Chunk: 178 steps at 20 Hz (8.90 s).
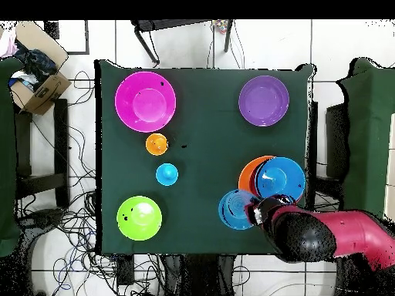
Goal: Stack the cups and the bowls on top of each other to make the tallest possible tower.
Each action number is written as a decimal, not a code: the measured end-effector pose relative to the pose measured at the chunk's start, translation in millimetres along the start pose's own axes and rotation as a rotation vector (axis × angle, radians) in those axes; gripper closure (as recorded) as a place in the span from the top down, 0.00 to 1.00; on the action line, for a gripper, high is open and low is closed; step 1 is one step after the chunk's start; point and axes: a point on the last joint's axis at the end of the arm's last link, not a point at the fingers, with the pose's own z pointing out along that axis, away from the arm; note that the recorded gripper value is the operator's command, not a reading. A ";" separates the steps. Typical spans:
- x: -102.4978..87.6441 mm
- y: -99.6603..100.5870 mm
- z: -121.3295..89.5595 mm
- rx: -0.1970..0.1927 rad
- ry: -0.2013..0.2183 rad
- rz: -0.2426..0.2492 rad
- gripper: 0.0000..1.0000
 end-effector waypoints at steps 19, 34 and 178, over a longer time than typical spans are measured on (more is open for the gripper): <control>-36.4 -51.0 21.1 -0.015 -0.075 -0.125 0.00; -35.7 -101.6 12.5 -0.031 -0.065 -0.196 0.00; -27.6 -92.1 36.1 0.114 0.074 -0.498 1.00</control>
